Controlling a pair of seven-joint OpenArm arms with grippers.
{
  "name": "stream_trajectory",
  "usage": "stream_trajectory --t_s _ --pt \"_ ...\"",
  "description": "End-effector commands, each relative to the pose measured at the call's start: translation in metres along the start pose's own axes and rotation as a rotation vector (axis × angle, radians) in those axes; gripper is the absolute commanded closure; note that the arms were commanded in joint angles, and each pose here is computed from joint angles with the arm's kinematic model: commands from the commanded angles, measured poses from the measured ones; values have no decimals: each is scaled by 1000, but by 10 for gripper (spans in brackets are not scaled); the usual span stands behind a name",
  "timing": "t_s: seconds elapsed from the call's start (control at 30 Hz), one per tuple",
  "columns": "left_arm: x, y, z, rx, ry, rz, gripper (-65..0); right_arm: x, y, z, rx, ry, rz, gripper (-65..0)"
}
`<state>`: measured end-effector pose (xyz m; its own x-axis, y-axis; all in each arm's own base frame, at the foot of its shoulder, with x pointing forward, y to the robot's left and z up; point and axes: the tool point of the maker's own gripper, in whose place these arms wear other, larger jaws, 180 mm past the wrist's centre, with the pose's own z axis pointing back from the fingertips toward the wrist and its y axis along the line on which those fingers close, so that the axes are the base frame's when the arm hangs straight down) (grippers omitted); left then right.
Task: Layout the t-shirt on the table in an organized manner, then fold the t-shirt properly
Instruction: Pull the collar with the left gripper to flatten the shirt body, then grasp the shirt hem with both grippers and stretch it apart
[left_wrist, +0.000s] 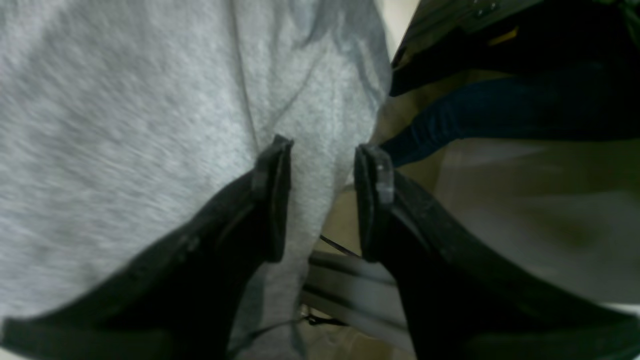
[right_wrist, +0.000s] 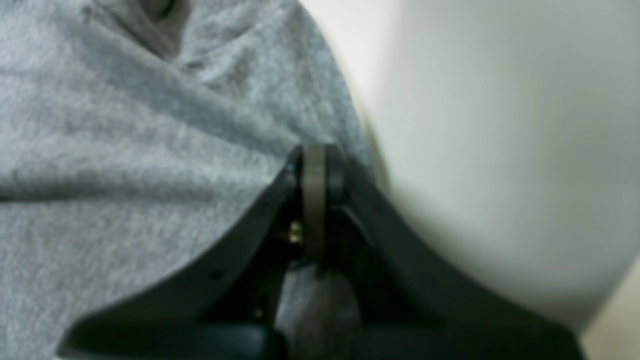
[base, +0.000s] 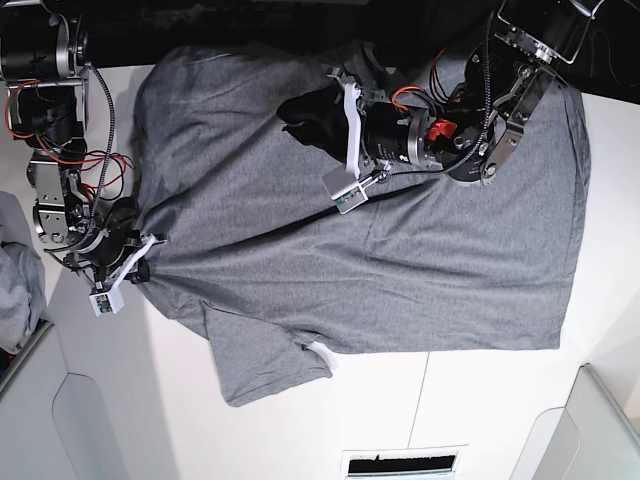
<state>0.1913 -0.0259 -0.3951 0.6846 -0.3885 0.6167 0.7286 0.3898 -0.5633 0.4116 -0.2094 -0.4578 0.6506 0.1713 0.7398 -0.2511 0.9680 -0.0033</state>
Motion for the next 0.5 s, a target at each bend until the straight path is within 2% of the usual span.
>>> stream_trajectory --t_s 0.0,0.1,0.2,0.33,0.47 --pt "13 3 9 4 -30 -33 -239 22 -21 4 -52 -49 5 0" --pt "16 23 29 68 -53 -26 -239 21 -40 9 -115 -46 1 0" --pt "30 59 64 208 -133 -33 -239 23 -51 14 -128 -58 -16 0" --pt "44 118 126 444 -226 -54 -239 43 -49 20 -79 -140 -102 0" --pt "29 170 165 588 -181 6 -238 63 -42 30 -20 -195 -183 0"
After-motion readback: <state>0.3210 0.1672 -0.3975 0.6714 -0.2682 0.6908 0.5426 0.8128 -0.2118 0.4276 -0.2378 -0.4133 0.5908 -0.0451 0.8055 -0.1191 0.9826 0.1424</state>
